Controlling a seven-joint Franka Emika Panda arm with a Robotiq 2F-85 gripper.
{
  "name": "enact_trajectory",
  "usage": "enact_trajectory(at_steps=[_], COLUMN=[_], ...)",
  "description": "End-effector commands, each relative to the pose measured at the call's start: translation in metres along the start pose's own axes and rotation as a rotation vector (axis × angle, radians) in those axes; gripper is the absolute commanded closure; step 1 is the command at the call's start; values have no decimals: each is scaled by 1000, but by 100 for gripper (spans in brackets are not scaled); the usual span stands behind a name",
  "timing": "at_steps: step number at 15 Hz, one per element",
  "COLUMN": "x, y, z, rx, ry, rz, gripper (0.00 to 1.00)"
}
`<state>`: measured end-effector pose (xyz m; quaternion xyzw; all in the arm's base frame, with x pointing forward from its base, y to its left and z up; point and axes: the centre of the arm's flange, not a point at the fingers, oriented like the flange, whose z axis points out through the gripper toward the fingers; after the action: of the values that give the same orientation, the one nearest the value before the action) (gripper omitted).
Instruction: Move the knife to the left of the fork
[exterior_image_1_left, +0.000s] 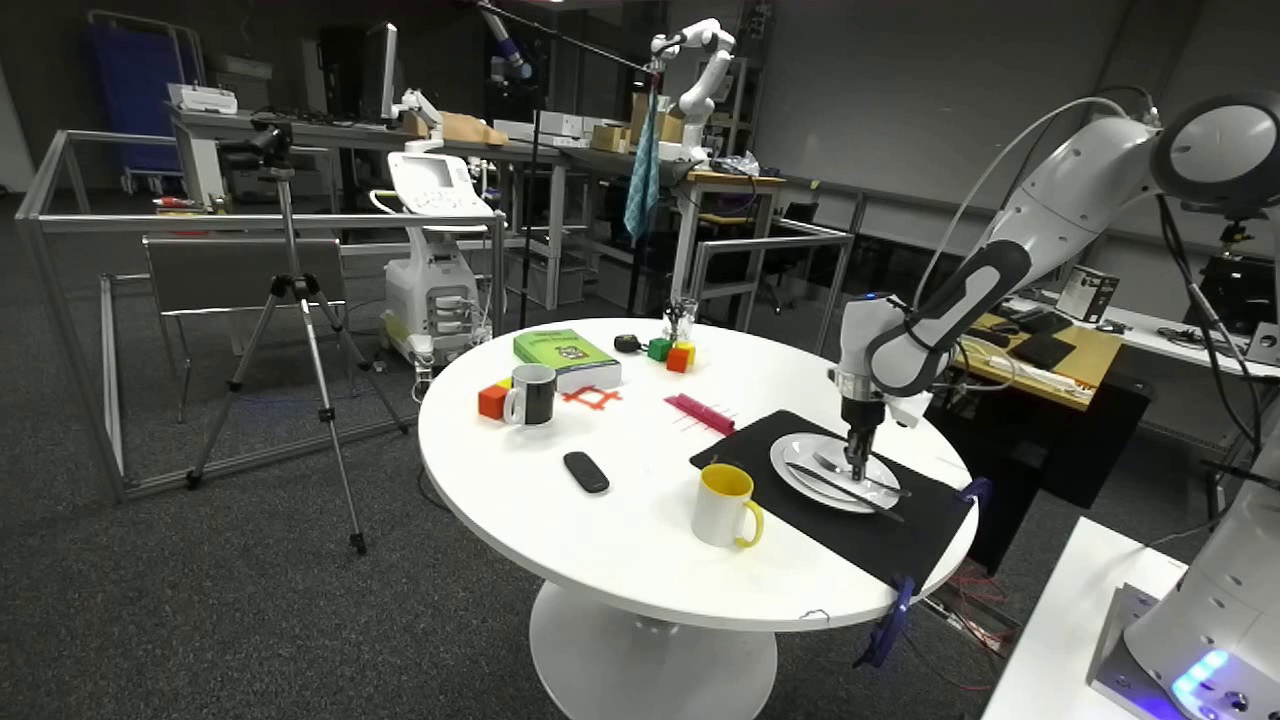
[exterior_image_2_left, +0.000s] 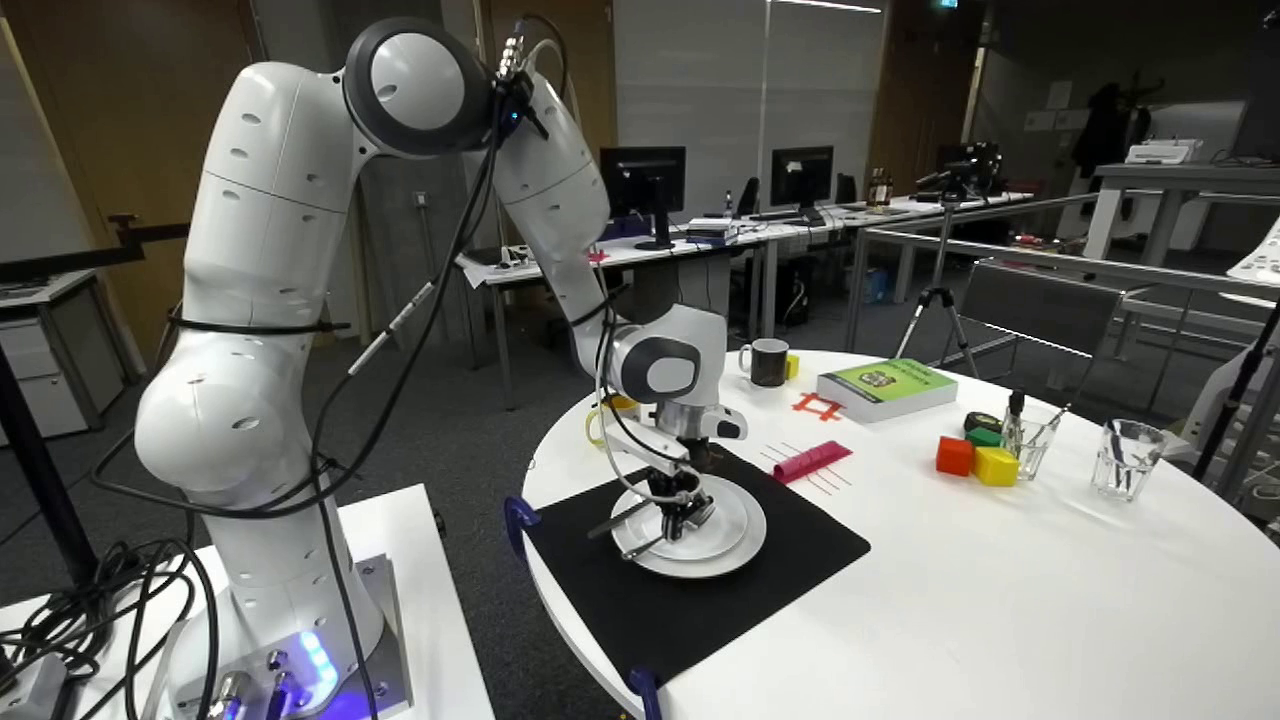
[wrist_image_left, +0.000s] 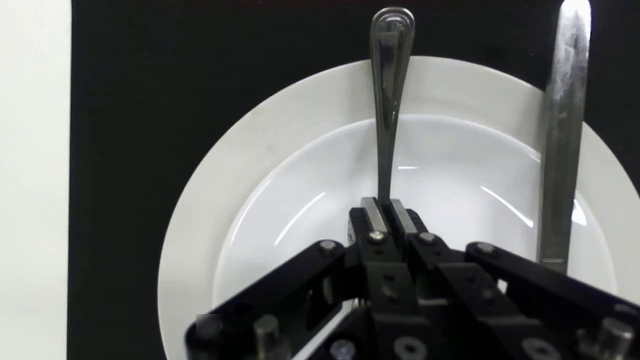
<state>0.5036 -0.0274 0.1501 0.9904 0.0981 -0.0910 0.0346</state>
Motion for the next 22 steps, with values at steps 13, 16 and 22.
enact_trajectory(at_steps=[13, 16, 22], x=[1, 1, -4], y=[10, 10, 4], z=[-1, -2, -13], rx=[-15, -15, -6], ry=[-12, -12, -2], rz=[18, 17, 21], gripper=[47, 23, 0])
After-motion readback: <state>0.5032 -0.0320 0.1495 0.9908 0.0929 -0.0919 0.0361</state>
